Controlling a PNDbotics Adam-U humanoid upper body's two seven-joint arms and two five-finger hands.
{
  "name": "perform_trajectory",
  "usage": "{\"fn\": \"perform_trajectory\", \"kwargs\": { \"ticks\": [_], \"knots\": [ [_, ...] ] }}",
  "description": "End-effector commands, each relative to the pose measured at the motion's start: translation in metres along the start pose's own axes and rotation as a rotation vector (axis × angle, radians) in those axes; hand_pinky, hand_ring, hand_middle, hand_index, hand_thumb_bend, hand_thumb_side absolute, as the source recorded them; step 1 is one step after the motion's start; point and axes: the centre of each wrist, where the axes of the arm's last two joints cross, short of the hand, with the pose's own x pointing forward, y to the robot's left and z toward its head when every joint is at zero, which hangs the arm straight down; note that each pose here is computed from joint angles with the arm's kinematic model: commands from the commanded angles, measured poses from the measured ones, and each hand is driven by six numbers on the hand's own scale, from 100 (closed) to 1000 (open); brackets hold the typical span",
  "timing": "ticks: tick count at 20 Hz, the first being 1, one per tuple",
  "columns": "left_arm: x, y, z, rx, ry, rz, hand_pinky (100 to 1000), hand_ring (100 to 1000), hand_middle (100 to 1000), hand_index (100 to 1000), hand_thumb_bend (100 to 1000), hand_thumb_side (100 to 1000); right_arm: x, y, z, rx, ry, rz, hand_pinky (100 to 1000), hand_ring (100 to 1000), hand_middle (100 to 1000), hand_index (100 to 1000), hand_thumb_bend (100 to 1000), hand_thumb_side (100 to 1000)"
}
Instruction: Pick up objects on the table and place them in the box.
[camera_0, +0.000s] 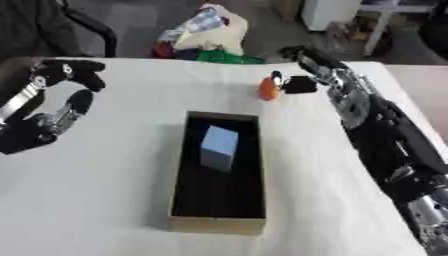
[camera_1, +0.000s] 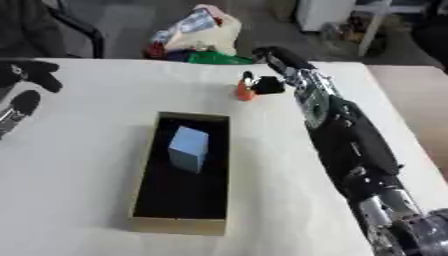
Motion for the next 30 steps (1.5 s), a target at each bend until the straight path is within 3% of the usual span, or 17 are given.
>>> {"fn": "perform_trajectory", "kwargs": {
  "ticks": [1, 8, 10, 11, 13, 18, 24, 30],
  "knots": [
    [0.007, 0.012, -0.003, 0.017, -0.031, -0.019, 783, 674, 641, 888, 158, 888, -0.002, -0.012, -0.003, -0.048, 0.058, 0.009, 816, 909, 869, 958, 100, 530],
    [0.009, 0.015, -0.003, 0.027, -0.038, -0.018, 782, 672, 638, 887, 158, 895, -0.010, -0.001, -0.002, -0.058, 0.130, -0.010, 816, 910, 876, 962, 100, 559],
    [0.009, 0.014, -0.003, 0.025, -0.037, -0.017, 782, 672, 638, 888, 157, 899, -0.013, 0.000, -0.002, -0.061, 0.149, -0.006, 815, 910, 885, 967, 131, 567],
    [0.009, 0.014, -0.002, 0.023, -0.035, -0.016, 782, 672, 639, 888, 154, 904, -0.015, 0.001, -0.001, -0.058, 0.157, 0.000, 820, 911, 896, 973, 207, 568],
    [0.008, 0.014, -0.002, 0.019, -0.032, -0.016, 782, 672, 639, 889, 146, 910, -0.018, 0.003, -0.001, -0.042, 0.174, 0.020, 825, 910, 903, 977, 253, 569],
    [0.008, 0.013, -0.001, 0.016, -0.029, -0.015, 782, 672, 639, 889, 138, 918, -0.024, 0.007, 0.001, -0.027, 0.212, 0.046, 824, 907, 901, 978, 300, 580],
    [0.007, 0.012, -0.001, 0.017, -0.026, -0.012, 781, 672, 639, 890, 132, 924, -0.027, 0.013, 0.003, -0.013, 0.230, 0.050, 824, 905, 893, 968, 313, 604],
    [0.007, 0.011, -0.001, 0.017, -0.028, -0.008, 781, 671, 638, 890, 124, 932, -0.028, 0.021, 0.004, -0.020, 0.241, 0.037, 815, 888, 840, 922, 268, 593]
  ]
}}
